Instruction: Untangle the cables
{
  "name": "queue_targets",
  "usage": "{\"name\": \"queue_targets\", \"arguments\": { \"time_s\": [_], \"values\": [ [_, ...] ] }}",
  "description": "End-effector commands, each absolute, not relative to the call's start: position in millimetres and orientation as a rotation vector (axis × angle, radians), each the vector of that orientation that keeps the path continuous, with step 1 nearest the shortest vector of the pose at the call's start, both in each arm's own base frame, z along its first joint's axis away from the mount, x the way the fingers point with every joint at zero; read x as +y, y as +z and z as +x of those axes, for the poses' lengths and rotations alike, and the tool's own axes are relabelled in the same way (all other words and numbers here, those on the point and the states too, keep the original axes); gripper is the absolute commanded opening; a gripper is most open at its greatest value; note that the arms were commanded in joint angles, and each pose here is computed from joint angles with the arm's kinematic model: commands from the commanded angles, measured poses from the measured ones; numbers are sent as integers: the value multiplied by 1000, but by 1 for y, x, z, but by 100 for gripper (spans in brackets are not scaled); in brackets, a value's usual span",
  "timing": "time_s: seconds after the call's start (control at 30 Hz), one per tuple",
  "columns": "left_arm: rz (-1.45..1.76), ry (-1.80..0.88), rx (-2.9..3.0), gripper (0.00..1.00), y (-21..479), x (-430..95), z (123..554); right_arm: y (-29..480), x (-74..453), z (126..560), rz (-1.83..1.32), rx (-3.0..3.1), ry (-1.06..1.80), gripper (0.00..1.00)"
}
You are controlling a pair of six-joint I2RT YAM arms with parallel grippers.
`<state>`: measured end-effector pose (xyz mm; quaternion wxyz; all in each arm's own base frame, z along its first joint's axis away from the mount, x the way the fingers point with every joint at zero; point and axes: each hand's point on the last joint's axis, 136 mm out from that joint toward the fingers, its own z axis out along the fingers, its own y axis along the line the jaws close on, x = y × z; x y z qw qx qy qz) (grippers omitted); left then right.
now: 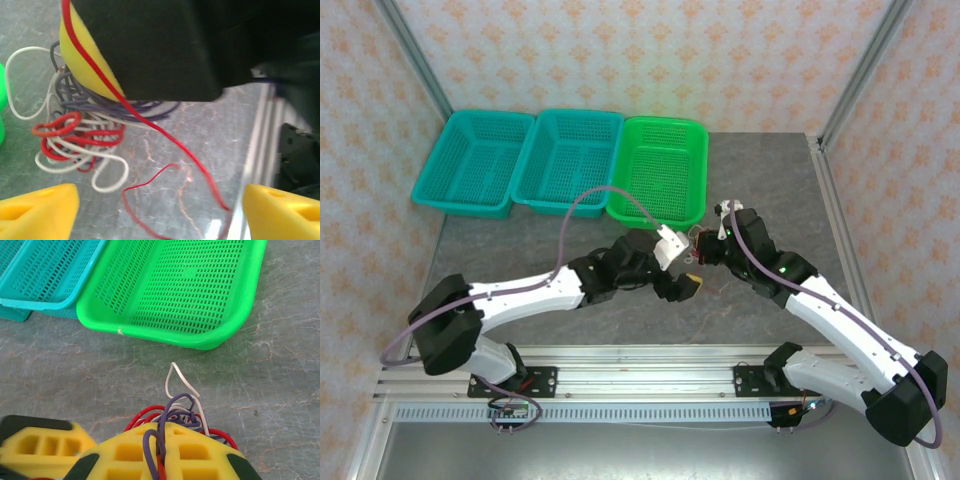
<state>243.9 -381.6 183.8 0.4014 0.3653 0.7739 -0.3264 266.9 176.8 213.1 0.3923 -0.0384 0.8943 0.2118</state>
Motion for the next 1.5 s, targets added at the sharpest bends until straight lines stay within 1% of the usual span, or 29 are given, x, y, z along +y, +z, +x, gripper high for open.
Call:
{"name": "queue_targets", "arguments": {
  "time_s": [0.0,0.07,0.13,0.17,0.2,0.23,0.3,0.37,0.5,0.6,0.67,0.77,0.83,0.93,1.07,1.1,1.2,1.23,1.27,1.37,1.43,1.47],
  "values": [
    [803,-766,1893,64,208,-388,270,226,176,268,-62,2255,560,0],
    [773,-731,1916,39,207,-385,276,224,170,268,-35,2250,531,0],
    [756,-720,1928,22,210,-381,276,222,159,270,6,2244,474,0],
    [751,-721,1928,10,213,-379,275,220,152,272,35,2241,436,0],
    [746,-717,1930,3,215,-376,274,218,147,273,56,2237,412,0],
    [740,-713,1932,0,217,-372,273,216,142,274,79,2233,388,1],
    [734,-707,1940,0,220,-365,269,214,132,277,126,2223,351,2],
    [707,-709,1938,0,227,-356,265,211,121,280,181,2213,308,7],
    [611,-764,1881,0,265,-330,253,194,95,285,288,2213,170,8],
    [555,-814,1803,0,303,-310,242,167,74,289,388,2235,77,10],
    [525,-819,1763,0,324,-296,236,146,61,291,480,2251,57,14],
    [481,-800,1716,0,350,-274,230,114,43,290,653,2267,97,17],
    [445,-789,1684,0,365,-259,227,94,31,286,779,2264,135,17],
    [416,-755,1671,0,374,-244,225,76,16,276,914,2254,131,17],
    [385,-678,1712,0,365,-230,229,68,3,266,1003,2245,118,19],
    [389,-668,1724,0,360,-230,230,71,6,267,977,2250,148,24],
    [418,-661,1771,0,343,-237,234,106,49,286,711,2221,449,49],
    [425,-661,1791,0,336,-241,235,123,62,288,628,2182,548,54],
    [430,-657,1808,0,329,-243,237,138,72,289,557,2144,610,58],
    [430,-640,1867,0,304,-251,243,186,99,280,312,2025,711,72],
    [414,-643,1893,0,290,-254,247,211,126,268,106,1952,791,88],
    [407,-648,1898,0,286,-256,248,219,140,261,26,1927,826,93]
  ]
}}
